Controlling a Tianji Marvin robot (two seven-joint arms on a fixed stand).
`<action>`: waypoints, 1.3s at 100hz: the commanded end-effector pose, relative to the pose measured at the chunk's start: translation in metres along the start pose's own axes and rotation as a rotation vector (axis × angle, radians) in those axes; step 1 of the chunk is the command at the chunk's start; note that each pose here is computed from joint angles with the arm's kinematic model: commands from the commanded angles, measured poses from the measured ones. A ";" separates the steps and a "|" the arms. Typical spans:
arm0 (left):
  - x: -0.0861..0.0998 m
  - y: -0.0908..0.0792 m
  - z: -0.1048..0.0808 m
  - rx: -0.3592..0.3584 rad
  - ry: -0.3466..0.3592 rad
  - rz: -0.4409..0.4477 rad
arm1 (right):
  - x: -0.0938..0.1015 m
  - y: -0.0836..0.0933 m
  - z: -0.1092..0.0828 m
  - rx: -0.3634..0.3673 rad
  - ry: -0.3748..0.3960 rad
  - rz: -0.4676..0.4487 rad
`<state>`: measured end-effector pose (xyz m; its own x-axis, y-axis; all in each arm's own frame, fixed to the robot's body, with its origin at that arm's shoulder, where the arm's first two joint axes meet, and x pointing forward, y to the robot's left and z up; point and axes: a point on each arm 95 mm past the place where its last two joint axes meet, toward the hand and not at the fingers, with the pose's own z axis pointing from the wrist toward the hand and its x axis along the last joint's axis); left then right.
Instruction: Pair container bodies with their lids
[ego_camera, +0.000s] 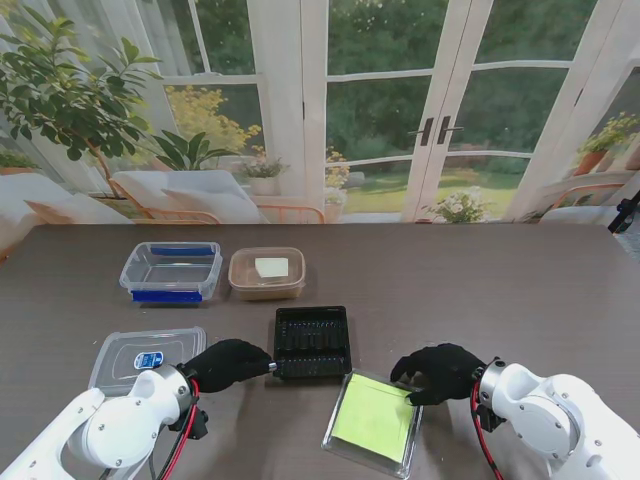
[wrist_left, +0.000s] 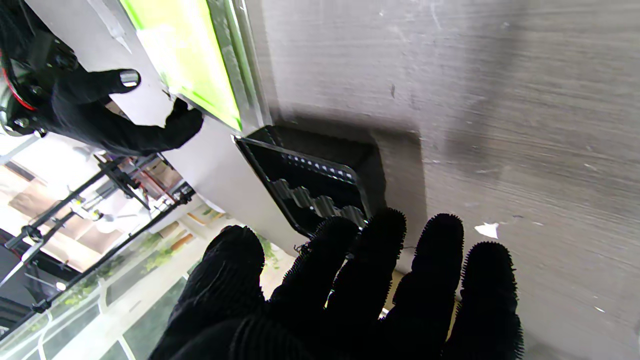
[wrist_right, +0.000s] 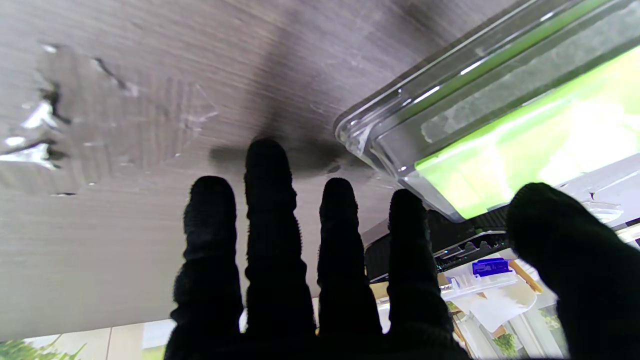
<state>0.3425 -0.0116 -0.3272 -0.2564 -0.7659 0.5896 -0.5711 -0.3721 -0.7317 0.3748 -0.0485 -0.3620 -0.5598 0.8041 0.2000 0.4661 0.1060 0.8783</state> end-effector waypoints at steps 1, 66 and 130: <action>0.011 0.002 0.001 -0.030 0.025 -0.005 | 0.003 -0.009 0.000 0.019 -0.003 0.015; 0.045 0.018 0.035 -0.148 0.147 -0.066 | -0.012 0.016 -0.037 -0.043 -0.143 0.006; 0.049 0.049 0.065 -0.203 0.137 -0.163 | -0.005 -0.004 -0.036 0.015 -0.133 0.064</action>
<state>0.3538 -0.0965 -0.3524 -0.2558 -0.6262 0.7365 -0.7369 -0.3668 -0.5678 0.3559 -0.0773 -0.3439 -0.4315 0.8824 0.1874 0.4827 0.0503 0.8743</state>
